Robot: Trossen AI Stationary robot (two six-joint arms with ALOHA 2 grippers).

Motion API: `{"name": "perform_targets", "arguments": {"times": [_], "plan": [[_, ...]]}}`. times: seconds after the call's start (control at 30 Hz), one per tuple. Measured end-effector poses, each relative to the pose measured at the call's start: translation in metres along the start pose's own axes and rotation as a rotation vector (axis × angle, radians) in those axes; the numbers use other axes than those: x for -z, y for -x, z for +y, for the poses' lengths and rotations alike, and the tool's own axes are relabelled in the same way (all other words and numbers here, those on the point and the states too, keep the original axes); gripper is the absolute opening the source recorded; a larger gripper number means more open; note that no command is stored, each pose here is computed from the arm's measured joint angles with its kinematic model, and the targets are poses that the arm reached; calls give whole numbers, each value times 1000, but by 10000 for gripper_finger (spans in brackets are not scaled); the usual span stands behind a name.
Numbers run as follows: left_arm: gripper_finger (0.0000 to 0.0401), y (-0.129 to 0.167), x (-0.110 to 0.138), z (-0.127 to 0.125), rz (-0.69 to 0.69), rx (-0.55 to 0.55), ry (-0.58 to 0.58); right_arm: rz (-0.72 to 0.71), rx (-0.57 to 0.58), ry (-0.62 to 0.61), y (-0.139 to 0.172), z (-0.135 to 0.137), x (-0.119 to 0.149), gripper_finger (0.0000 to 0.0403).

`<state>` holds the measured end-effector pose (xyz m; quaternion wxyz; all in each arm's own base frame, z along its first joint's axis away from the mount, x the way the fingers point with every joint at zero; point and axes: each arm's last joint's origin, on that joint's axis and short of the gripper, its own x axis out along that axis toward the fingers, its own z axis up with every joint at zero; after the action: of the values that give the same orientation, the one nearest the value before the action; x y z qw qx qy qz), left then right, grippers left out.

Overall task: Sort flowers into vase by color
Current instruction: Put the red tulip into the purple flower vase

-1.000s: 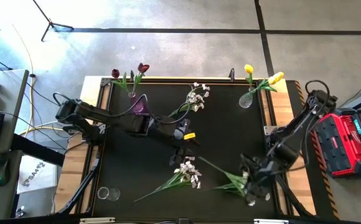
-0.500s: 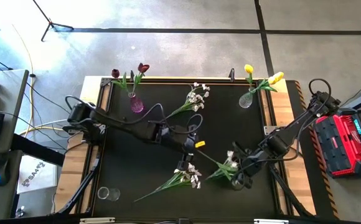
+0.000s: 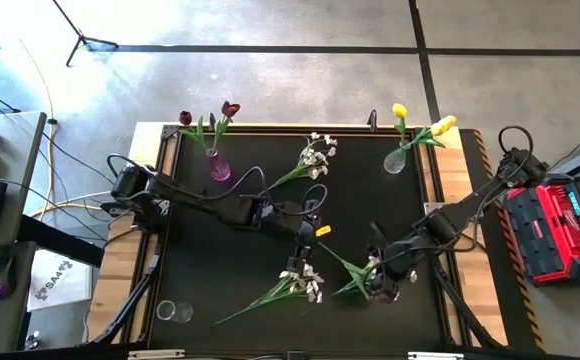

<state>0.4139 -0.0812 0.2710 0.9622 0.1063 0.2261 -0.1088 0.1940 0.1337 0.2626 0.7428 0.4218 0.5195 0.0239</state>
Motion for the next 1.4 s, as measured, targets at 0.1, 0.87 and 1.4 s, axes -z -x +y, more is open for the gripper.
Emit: {"name": "perform_targets", "arguments": {"times": [0.1,0.87,1.4], "plan": [[184,-5,4,-5,17,15,-26,-21,-38,-11,0,3,-4,0],[86,-8,11,-10,82,-17,-89,-90,-128,-108,5,4,-28,0],[1,-8,18,-6,145,-44,196,-173,117,-171,2,-11,-10,123]]}}
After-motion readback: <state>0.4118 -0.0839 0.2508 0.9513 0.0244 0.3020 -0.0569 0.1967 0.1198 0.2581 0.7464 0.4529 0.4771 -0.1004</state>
